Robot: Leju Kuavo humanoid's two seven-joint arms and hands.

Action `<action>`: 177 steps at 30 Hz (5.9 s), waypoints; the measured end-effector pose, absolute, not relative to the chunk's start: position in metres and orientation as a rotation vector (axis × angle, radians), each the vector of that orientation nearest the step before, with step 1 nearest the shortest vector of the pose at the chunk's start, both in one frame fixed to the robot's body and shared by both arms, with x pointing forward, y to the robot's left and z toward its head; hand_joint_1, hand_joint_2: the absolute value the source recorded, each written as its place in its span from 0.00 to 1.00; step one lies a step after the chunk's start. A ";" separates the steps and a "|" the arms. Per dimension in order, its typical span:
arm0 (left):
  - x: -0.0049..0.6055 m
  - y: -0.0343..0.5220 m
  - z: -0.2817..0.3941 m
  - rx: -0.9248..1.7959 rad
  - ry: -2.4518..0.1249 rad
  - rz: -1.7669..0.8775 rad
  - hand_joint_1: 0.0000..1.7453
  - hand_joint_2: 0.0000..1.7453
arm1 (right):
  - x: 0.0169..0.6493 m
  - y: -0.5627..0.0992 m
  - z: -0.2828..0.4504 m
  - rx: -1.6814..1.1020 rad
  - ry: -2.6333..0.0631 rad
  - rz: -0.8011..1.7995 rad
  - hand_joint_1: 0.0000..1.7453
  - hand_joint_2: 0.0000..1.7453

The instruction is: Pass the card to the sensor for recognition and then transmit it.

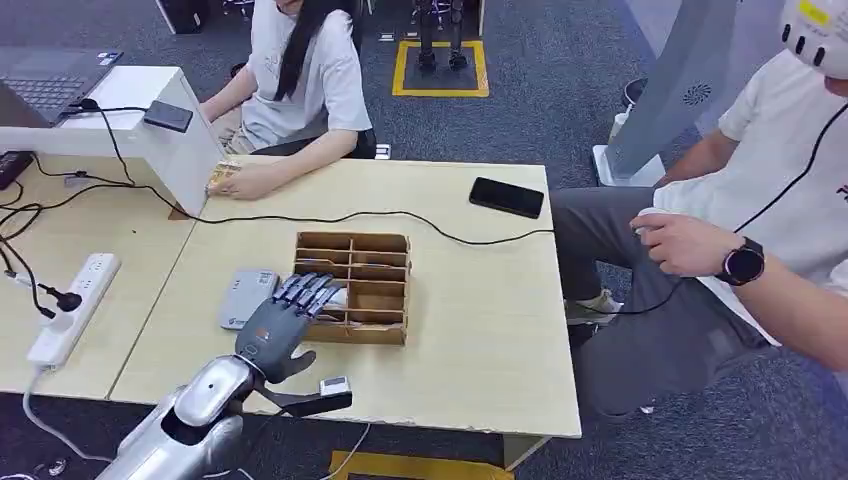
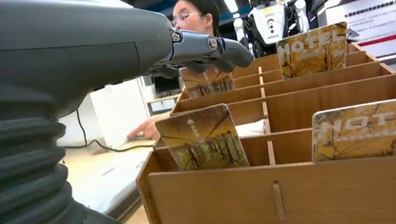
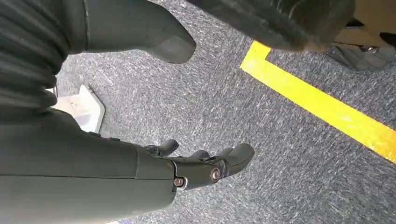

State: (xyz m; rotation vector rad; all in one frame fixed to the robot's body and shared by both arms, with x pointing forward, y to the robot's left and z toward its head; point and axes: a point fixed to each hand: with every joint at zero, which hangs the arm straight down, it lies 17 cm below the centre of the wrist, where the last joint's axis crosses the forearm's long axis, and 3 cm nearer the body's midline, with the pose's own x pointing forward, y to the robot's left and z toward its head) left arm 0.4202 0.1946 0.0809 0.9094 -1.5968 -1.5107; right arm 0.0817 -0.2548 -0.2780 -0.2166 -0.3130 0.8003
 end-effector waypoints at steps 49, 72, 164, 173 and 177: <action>0.428 0.203 0.084 0.804 -1.601 -1.389 0.00 1.00 | 0.082 -0.253 -0.278 -0.214 -0.318 0.808 0.00 1.00; 0.428 0.203 0.084 0.801 -1.601 -1.383 0.00 1.00 | 0.082 -0.253 -0.278 -0.214 -0.318 0.817 0.00 1.00; 0.556 0.292 0.314 1.443 -1.644 -1.063 1.00 1.00 | 0.154 -0.171 -0.254 -0.191 -0.347 0.764 0.00 1.00; 0.580 0.269 0.261 1.320 -1.622 -1.020 1.00 1.00 | 0.157 -0.166 -0.252 -0.186 -0.349 0.731 0.00 1.00; 0.584 0.265 0.250 1.290 -1.603 -1.029 1.00 1.00 | 0.157 -0.166 -0.252 -0.185 -0.349 0.730 0.00 1.00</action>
